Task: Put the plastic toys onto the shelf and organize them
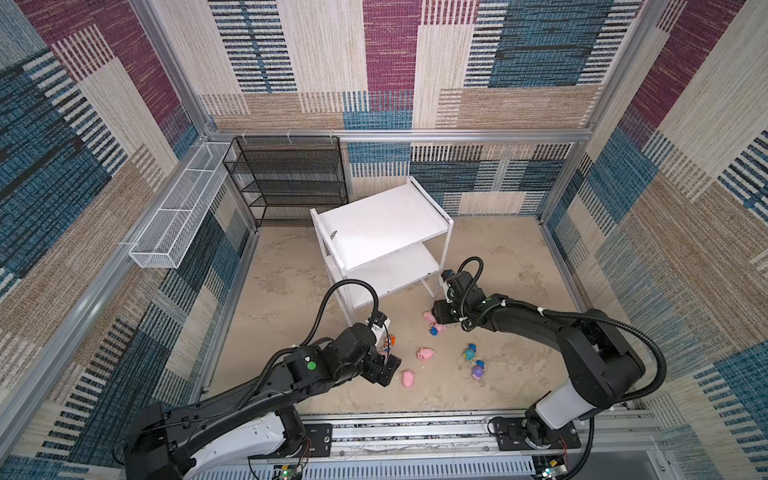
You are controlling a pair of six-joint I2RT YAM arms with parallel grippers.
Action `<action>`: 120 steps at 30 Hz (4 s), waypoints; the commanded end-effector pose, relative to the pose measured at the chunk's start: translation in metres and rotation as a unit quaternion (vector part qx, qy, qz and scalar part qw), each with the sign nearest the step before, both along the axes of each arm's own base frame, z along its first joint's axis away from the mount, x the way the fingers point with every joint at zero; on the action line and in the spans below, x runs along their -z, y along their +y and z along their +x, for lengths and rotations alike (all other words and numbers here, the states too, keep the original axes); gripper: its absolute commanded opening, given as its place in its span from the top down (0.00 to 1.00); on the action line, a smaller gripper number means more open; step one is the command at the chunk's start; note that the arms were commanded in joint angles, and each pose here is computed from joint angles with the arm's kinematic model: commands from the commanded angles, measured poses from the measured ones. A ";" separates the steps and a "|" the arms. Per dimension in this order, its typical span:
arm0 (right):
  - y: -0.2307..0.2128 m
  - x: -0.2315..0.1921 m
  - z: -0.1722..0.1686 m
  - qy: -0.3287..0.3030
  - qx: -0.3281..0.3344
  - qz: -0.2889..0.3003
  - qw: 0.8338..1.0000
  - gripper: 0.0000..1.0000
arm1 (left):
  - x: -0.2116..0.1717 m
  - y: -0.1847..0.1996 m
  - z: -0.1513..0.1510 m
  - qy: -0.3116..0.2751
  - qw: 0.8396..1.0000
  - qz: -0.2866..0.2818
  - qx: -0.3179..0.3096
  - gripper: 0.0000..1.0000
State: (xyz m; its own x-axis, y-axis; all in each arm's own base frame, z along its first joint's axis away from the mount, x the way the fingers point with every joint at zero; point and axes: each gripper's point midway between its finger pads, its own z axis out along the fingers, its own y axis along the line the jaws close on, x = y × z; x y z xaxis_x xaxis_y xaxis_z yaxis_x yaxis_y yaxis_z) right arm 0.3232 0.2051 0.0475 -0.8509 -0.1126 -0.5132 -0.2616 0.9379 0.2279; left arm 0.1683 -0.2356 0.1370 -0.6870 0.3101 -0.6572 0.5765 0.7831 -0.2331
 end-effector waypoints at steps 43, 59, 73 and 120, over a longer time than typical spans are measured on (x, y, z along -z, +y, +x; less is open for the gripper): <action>0.014 -0.006 -0.048 -0.004 -0.040 -0.001 0.999 0.40 | -0.007 -0.011 0.005 -0.015 1.000 -0.009 0.016 0.01; -0.033 0.015 -0.077 0.019 0.047 -0.065 0.997 0.35 | -0.013 -0.019 0.006 -0.023 0.999 -0.023 0.026 0.01; -0.018 0.001 -0.072 -0.019 -0.008 -0.044 0.999 0.38 | -0.010 -0.028 0.008 -0.020 0.999 -0.022 0.039 0.01; 0.078 -0.154 -0.160 -0.216 -0.362 0.278 0.863 0.75 | -0.113 -0.058 -0.015 -0.011 0.984 -0.143 0.107 0.00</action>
